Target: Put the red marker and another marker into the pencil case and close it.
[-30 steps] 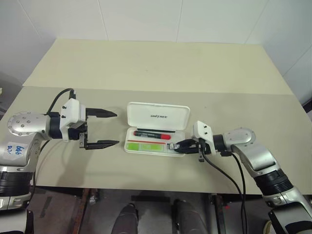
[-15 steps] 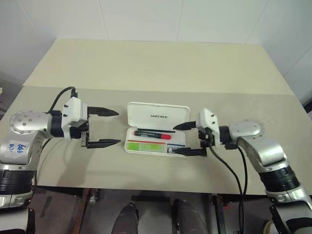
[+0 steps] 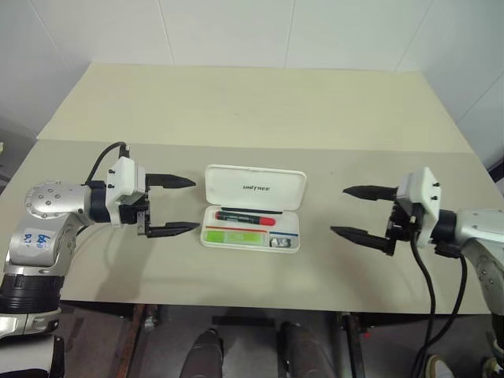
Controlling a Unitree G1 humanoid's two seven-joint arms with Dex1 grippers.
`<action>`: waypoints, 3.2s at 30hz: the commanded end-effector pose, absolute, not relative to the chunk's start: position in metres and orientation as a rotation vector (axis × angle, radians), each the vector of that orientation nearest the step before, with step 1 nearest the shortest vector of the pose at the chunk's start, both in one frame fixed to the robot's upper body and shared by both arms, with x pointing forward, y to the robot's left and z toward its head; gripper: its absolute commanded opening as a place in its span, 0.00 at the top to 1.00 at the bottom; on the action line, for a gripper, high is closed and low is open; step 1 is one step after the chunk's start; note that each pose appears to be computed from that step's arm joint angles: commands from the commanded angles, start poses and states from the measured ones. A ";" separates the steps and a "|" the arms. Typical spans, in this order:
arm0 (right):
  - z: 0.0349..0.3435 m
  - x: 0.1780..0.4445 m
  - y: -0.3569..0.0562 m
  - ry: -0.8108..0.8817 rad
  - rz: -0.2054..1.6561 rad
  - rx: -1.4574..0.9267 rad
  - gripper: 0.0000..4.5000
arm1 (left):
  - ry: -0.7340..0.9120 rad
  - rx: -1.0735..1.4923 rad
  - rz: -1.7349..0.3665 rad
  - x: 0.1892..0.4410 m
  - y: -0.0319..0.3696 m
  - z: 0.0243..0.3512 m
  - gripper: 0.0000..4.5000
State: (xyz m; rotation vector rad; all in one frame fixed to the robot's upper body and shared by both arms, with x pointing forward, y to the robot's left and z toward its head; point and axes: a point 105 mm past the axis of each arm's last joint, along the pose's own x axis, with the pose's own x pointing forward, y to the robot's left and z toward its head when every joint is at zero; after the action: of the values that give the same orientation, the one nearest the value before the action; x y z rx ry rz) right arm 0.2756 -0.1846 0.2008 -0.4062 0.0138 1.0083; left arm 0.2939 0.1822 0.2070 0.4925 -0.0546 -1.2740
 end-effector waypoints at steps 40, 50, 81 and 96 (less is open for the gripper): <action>0.213 0.284 -0.162 -0.098 1.019 -0.457 0.00 | -0.077 0.193 -0.792 0.397 0.184 0.205 0.99; 0.211 0.283 -0.162 -0.105 1.002 -0.448 0.00 | -0.112 0.192 -1.025 0.376 0.156 0.212 0.99; 0.206 0.285 -0.162 -0.117 0.990 -0.435 0.00 | 0.241 0.495 -1.448 0.301 0.148 0.136 0.99; 0.207 0.279 -0.155 -0.136 0.978 -0.423 0.00 | 0.346 0.453 -1.418 0.302 0.145 0.115 0.99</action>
State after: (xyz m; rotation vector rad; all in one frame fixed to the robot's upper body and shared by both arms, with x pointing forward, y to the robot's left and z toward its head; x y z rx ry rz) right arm 0.2845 -0.1608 0.1964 -0.4079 -0.0835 0.9684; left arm 0.3057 0.1458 0.1334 0.4511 0.2572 -1.4109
